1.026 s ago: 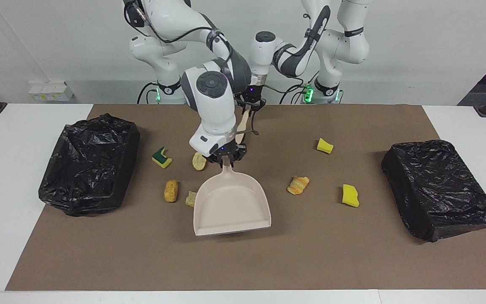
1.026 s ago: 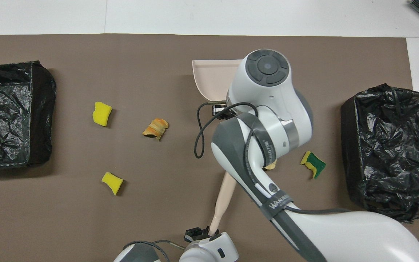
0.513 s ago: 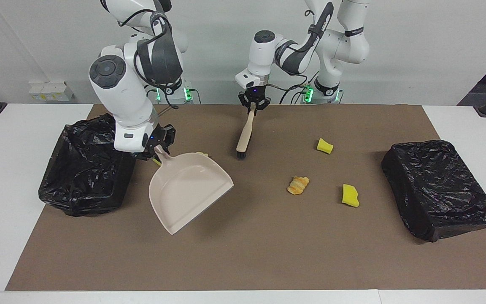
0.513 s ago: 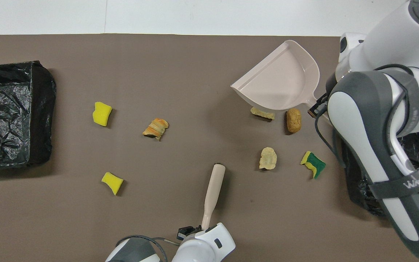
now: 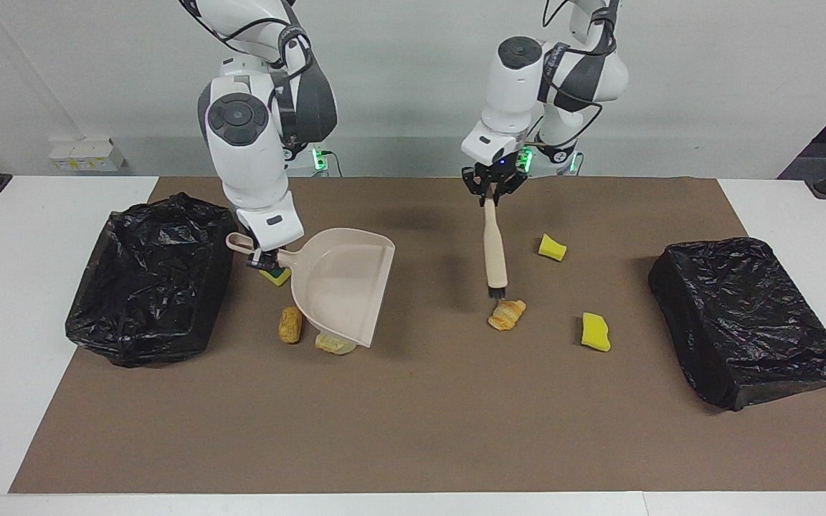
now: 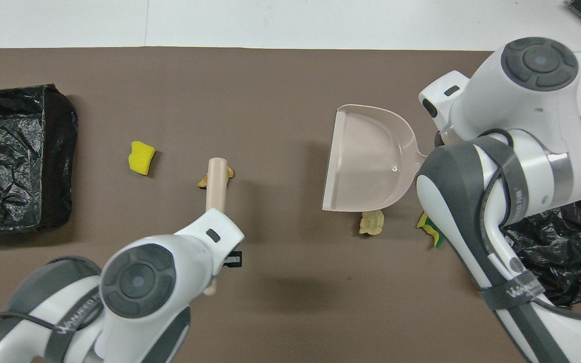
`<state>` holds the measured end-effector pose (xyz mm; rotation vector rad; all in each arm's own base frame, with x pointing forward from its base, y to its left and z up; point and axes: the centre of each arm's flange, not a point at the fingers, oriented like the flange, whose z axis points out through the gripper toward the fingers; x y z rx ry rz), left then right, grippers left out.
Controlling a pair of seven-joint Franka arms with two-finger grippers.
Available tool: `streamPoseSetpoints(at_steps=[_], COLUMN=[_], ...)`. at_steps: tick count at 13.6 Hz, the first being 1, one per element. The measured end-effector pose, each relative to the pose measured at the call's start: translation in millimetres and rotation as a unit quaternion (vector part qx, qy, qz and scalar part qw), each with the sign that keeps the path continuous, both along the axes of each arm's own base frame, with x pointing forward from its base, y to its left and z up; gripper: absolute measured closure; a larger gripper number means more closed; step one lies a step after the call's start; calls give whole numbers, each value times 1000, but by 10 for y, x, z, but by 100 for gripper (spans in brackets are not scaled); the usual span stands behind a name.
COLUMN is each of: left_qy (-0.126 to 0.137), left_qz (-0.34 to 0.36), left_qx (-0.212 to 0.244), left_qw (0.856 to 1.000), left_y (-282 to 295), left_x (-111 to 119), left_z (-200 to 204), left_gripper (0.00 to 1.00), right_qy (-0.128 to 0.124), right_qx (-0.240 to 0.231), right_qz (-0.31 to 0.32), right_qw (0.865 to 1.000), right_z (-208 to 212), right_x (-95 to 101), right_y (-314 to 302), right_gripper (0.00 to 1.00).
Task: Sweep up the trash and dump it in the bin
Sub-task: 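Lift the dustpan with the right gripper while the left gripper grasps the brush, then set the dustpan down while the left gripper sweeps sponges toward it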
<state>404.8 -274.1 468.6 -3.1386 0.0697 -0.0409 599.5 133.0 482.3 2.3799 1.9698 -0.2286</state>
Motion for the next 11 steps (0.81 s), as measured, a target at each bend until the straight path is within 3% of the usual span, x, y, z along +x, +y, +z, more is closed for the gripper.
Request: streamPoseSetpoints(at_steps=[3,8,11], left_qy=[0,10,11], left_qz=[-6,-33,-48], left_qx=[11,10,6], left_qw=[1000,999,999], left_y=[506,1314,1904], left_x=[336,769,963], left_z=[-14,-83,-148], left_gripper=[73,73,73], right_qy=[0,-9,-19], right_qx=[1,-6,-5], right_qz=[34,22,1], right_qw=[999,1000,1000], right_z=[-220,-764,-868], right_x=[-181,-649,-695], right_y=[387,1276,1398], right_gripper=[67,67,67])
